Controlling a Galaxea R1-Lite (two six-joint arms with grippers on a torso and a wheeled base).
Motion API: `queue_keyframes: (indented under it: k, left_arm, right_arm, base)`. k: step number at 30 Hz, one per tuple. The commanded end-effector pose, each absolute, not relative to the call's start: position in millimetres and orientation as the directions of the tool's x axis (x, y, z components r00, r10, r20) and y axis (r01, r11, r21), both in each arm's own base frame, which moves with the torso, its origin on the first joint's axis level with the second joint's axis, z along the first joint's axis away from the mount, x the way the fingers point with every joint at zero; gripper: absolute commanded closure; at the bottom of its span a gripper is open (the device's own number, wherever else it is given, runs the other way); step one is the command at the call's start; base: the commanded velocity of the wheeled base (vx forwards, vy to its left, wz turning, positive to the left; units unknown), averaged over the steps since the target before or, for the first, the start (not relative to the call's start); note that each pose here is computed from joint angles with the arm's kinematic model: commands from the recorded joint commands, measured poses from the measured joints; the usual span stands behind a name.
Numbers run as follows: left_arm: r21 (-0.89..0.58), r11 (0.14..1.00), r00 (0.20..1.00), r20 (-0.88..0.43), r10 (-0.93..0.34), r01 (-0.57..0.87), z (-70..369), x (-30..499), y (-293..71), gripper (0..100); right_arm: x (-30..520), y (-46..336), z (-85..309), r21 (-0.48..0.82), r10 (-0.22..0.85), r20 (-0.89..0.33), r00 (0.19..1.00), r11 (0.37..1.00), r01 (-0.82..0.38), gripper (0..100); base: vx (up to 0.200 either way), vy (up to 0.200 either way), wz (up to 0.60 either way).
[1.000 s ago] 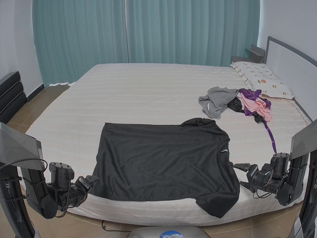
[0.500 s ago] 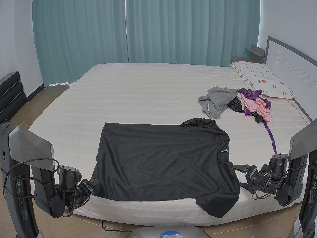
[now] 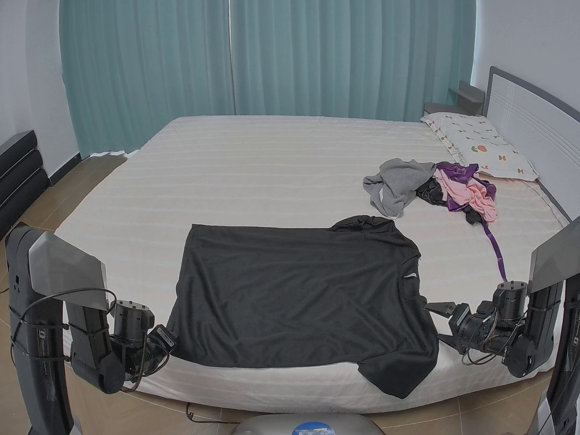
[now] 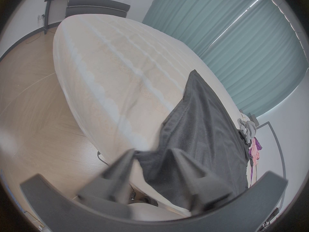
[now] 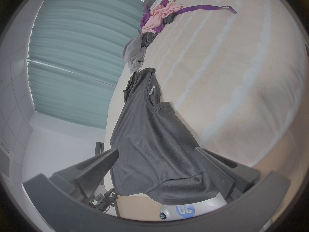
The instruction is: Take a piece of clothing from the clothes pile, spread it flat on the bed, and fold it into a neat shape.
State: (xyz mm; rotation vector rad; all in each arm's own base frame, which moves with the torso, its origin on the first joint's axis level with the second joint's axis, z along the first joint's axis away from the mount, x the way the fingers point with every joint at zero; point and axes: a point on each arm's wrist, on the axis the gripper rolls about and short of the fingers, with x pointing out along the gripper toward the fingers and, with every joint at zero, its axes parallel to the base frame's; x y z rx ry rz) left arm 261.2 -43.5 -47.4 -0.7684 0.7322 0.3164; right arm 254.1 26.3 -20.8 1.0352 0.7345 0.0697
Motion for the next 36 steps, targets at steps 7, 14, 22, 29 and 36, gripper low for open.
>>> queue_keyframes:
  k: [7, 14, 22, 29, 36]
  left_arm:
    - [-0.498, 0.657, 0.702, -0.709, 0.067, -0.566, -44, 248, -34, 100]
    - [-0.493, 0.665, 0.701, -0.71, 0.065, -0.561, -40, 242, -35, 100]
    - [-0.488, 0.667, 0.696, -0.715, 0.065, -0.563, -40, 240, -35, 100]
    - [-0.483, 0.669, 0.691, -0.72, 0.065, -0.566, -41, 238, -35, 100]
    - [-0.464, 0.673, 0.673, -0.737, 0.068, -0.576, -38, 227, -33, 100]
  right_arm:
    - [242, 22, -24, 0.731, 0.372, -0.555, 0.744, 0.645, 0.224, 0]
    - [239, 19, -39, 0.645, 0.318, -0.616, 0.721, 0.729, 0.23, 0]
    - [243, 27, -44, 0.637, 0.337, -0.616, 0.713, 0.745, 0.198, 0]
    - [242, 35, -50, 0.611, 0.345, -0.634, 0.692, 0.772, 0.175, 100]
    - [237, 35, -49, 0.561, 0.279, -0.658, 0.7, 0.802, 0.207, 100]
  base:
    - [0.0, 0.0, 0.0]
    - [0.0, 0.0, 0.0]
    - [0.0, 0.0, 0.0]
    - [0.0, 0.0, 0.0]
    - [0.0, 0.0, 0.0]
